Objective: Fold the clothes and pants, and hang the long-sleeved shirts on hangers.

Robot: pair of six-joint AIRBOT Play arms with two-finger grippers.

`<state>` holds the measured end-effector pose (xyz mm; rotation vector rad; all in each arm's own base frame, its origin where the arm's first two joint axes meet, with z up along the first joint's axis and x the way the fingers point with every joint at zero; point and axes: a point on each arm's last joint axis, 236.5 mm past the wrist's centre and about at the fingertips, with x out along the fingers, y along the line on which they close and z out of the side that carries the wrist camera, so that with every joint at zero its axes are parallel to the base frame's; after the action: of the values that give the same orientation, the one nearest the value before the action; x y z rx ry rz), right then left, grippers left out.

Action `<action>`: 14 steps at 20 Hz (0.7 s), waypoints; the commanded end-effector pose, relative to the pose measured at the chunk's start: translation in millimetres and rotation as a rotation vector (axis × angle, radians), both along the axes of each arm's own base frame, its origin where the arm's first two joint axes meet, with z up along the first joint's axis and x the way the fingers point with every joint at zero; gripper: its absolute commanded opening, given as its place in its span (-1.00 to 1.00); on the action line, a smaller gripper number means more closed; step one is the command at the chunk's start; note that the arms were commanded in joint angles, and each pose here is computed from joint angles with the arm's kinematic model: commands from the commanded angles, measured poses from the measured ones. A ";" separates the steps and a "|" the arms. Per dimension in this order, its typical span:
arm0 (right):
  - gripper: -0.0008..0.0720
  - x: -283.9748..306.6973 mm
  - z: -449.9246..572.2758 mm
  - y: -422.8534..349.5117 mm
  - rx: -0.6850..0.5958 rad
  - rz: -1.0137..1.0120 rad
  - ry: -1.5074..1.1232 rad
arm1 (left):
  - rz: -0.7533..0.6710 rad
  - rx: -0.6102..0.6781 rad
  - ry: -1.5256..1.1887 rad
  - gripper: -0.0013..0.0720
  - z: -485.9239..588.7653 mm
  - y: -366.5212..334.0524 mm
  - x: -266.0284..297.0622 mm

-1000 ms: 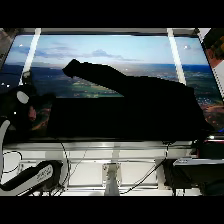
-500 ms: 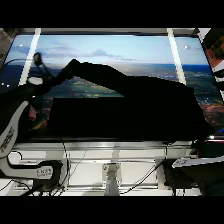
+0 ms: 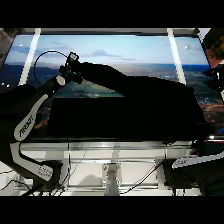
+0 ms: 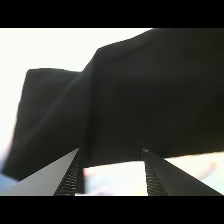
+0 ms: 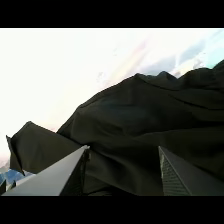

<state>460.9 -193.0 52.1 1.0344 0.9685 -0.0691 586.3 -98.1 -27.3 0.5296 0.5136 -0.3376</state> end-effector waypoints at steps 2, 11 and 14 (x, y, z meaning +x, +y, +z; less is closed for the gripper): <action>0.37 -0.5 -1.2 3.4 0.009 0.011 0.006 | -0.038 0.175 -0.020 0.17 -14.3 32.4 7.5; 0.37 2.4 -1.4 16.1 0.014 0.042 0.010 | -0.074 0.267 0.033 0.17 -52.3 47.1 5.1; 0.37 1.9 -1.5 16.5 0.015 0.044 0.012 | -0.059 0.269 0.009 0.17 -51.7 51.9 10.3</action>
<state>462.4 -178.3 50.2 1.0292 1.0008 -0.0362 592.5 -50.8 -77.7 0.7865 0.5702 -0.3419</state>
